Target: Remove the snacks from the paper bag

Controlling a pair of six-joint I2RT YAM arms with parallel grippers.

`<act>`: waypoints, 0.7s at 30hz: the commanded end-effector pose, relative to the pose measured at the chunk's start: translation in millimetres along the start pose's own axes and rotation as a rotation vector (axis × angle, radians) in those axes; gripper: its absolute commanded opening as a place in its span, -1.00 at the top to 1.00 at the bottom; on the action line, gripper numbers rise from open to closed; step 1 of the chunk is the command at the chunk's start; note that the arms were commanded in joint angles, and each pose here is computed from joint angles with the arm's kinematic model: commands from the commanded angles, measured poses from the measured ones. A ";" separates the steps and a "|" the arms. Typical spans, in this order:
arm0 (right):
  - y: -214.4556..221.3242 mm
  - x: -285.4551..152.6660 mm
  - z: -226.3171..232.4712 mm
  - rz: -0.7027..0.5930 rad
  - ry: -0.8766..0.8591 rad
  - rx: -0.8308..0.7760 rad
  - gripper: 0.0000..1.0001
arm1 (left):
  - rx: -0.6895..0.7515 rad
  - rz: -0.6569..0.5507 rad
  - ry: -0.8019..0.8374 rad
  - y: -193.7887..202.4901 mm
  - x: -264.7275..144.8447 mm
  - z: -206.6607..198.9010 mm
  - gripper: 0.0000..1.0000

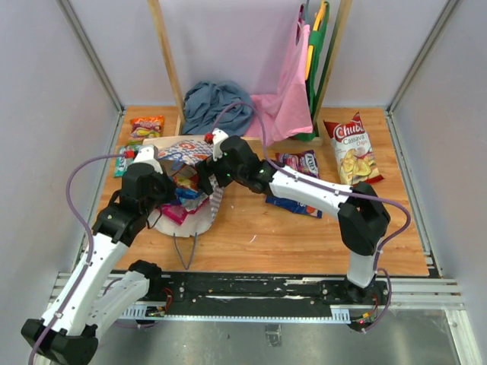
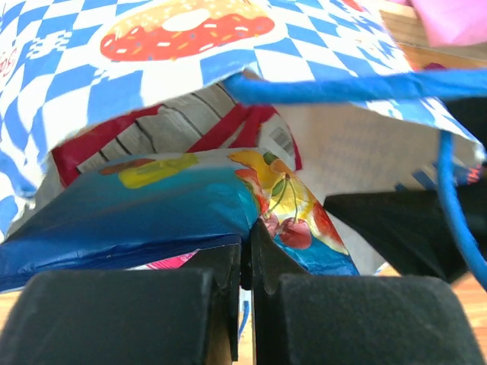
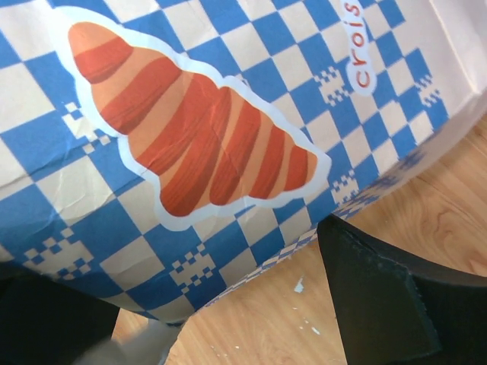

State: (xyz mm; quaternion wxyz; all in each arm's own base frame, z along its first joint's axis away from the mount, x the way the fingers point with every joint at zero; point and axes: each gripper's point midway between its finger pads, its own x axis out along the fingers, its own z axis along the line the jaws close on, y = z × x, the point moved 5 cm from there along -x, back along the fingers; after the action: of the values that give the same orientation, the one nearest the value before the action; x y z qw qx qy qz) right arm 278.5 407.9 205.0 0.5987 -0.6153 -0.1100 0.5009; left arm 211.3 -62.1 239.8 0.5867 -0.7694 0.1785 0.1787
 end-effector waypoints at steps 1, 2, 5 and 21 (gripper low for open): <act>-8.1 -4.8 -28.0 0.007 0.010 -0.003 -0.99 | 0.009 -0.237 0.221 -57.6 -35.1 -30.0 0.99; -7.9 -9.4 -29.3 0.007 0.003 -0.002 -1.00 | 0.004 -0.237 0.246 -58.0 -41.6 -31.9 0.99; -15.9 -25.5 -22.9 -0.005 -0.048 -0.020 -0.97 | -0.010 -0.231 0.307 -60.4 -60.6 -37.0 0.99; -34.4 -155.8 36.3 -0.037 -0.371 0.001 -0.97 | 0.048 -0.187 0.740 -65.0 -127.4 -79.3 0.99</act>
State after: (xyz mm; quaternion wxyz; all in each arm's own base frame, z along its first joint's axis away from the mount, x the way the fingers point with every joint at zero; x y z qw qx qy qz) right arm 226.9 343.2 314.5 0.5902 -0.5430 -0.2145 0.5575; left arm 154.6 -91.7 326.2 0.5438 -0.7910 0.2801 -0.0125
